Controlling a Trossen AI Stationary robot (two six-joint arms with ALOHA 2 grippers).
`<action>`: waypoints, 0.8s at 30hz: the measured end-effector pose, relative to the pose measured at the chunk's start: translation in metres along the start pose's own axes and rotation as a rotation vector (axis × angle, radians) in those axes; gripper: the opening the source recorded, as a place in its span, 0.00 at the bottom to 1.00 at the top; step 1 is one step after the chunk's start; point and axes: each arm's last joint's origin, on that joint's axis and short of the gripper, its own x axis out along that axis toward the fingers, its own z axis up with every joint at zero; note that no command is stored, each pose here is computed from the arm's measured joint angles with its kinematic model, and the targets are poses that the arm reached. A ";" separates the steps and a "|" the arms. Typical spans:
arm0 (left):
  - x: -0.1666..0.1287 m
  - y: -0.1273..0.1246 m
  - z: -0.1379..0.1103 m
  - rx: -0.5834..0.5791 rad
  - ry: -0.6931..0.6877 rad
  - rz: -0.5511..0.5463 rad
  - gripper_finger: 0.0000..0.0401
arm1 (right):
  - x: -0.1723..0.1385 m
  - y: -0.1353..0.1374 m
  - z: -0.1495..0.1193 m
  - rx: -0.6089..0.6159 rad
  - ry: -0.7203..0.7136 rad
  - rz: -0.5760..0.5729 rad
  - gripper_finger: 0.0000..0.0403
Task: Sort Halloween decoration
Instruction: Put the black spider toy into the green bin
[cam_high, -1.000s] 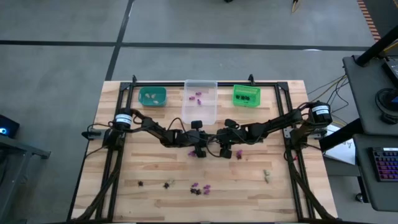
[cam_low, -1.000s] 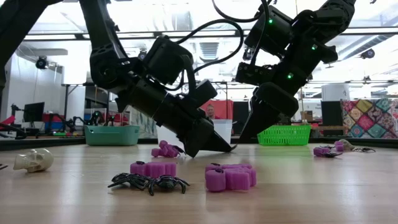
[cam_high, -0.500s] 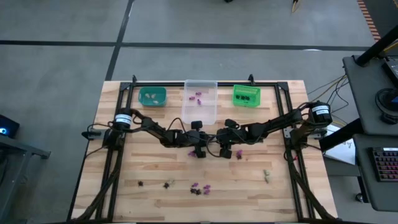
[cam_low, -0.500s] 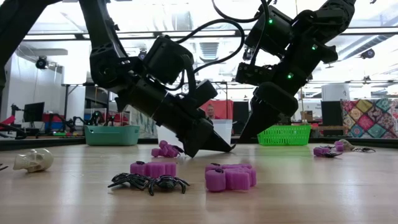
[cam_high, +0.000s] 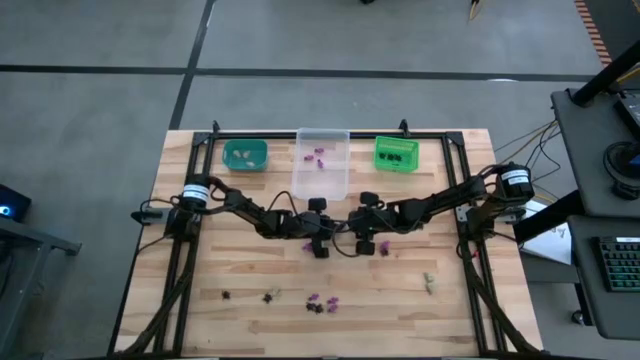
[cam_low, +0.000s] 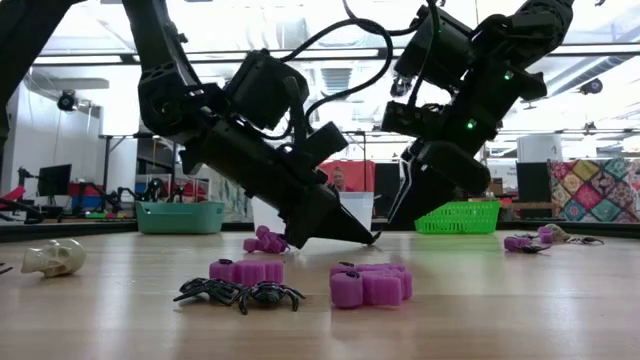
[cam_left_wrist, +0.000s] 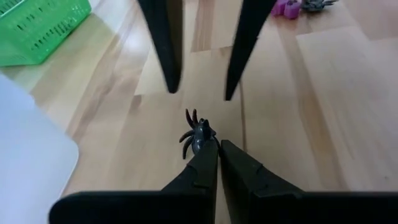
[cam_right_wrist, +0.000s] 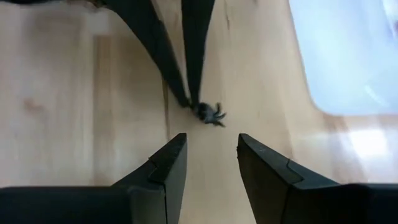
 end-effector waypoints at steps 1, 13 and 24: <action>0.000 -0.001 0.000 -0.001 -0.003 -0.005 0.00 | 0.000 0.000 0.000 -0.032 0.000 -0.006 0.33; -0.001 -0.002 0.002 -0.018 -0.017 -0.017 0.00 | 0.014 0.004 -0.003 -0.263 -0.007 0.002 0.33; -0.001 -0.002 0.003 -0.019 -0.022 -0.020 0.00 | 0.019 0.005 -0.004 -0.263 -0.011 0.003 0.32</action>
